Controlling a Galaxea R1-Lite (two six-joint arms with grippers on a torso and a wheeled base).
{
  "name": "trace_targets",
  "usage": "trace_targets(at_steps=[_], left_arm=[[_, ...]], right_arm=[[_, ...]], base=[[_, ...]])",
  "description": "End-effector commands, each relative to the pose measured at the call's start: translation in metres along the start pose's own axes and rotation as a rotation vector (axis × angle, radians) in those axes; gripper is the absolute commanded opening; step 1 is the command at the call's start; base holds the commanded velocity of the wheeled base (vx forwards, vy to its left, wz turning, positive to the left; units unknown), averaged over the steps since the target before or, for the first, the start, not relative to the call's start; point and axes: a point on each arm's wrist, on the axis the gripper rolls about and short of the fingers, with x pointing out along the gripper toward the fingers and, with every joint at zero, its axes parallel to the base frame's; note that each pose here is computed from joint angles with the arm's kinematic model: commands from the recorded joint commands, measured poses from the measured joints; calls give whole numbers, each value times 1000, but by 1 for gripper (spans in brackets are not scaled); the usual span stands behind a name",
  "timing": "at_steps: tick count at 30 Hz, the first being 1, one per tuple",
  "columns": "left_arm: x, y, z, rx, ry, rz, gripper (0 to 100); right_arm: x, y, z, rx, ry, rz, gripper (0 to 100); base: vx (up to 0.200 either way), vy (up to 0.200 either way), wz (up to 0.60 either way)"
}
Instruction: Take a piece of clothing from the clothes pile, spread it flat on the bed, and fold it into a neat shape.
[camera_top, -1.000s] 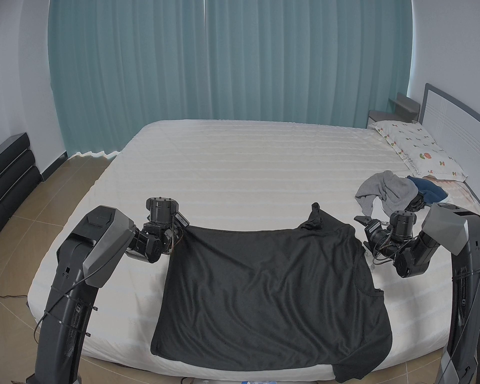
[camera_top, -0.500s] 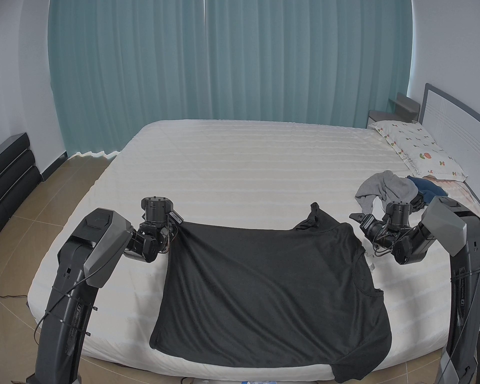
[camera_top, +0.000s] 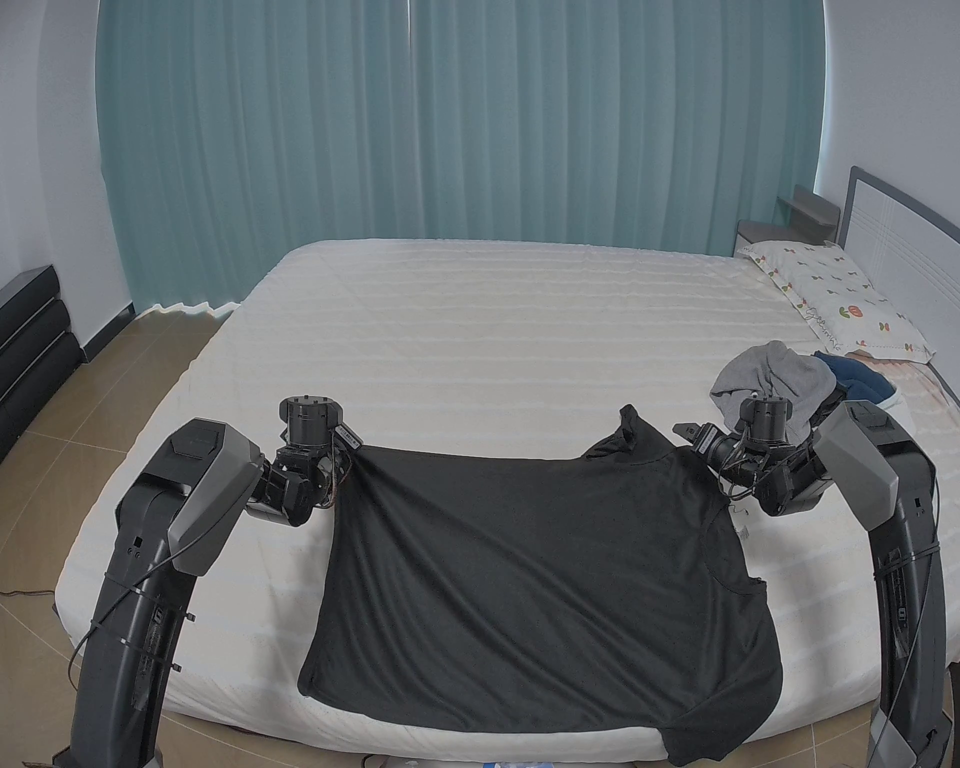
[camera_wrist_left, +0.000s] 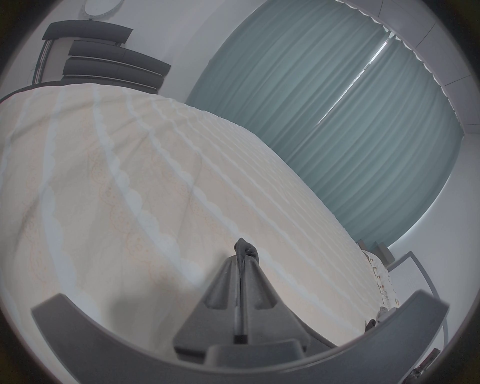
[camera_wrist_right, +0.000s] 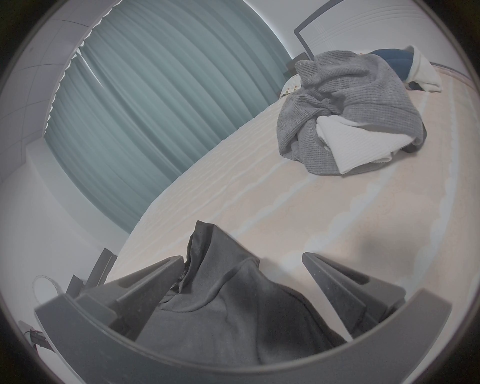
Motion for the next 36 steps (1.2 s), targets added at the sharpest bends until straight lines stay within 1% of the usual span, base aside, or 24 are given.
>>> trace_targets(at_steps=[1, 4, 5, 12, 17, 21, 22, 28, 31, 35, 36], left_arm=[[0, 1, 2, -3, -8, 6, 0], [1, 3, 3, -4, -17, 19, 0], [2, 5, 6, -6, -45, 40, 0], [4, 6, 3, -3, -48, 45, 0], [4, 6, 2, -2, -47, 44, 0], [4, 6, 0, 1, -45, 43, 0], [4, 6, 0, 1, -45, 43, 0], [4, 6, 0, 0, -46, 42, 0], [6, 4, 2, -3, -52, 33, 0], [10, 3, 2, -8, -64, 24, 0], [11, 3, 2, -8, -66, 21, 0]], right_arm=[[9, -5, -8, -1, 12, -7, 100], [12, -5, -8, -1, 12, -7, 100], [13, -5, -8, -3, 8, -5, 100], [13, -4, -9, -4, 12, 1, 100], [12, 3, -7, -14, 18, 23, 100], [12, 11, -8, -19, 42, 44, 100], [12, 12, -9, -18, 56, 40, 0], [16, 13, -11, -38, 60, 31, 0], [16, 12, -4, -31, 54, 23, 0], [18, 14, 11, -25, -6, 23, 0], [18, 16, 16, -27, -34, 26, 0]], base=[[0, 0, 0], [0, 0, 0], [0, 0, 0], [0, 0, 0], [0, 0, 0], [0, 0, 0], [0, 0, 0], [0, 0, 0], [0, 0, 0], [0, 0, 0], [0, 0, 0]])
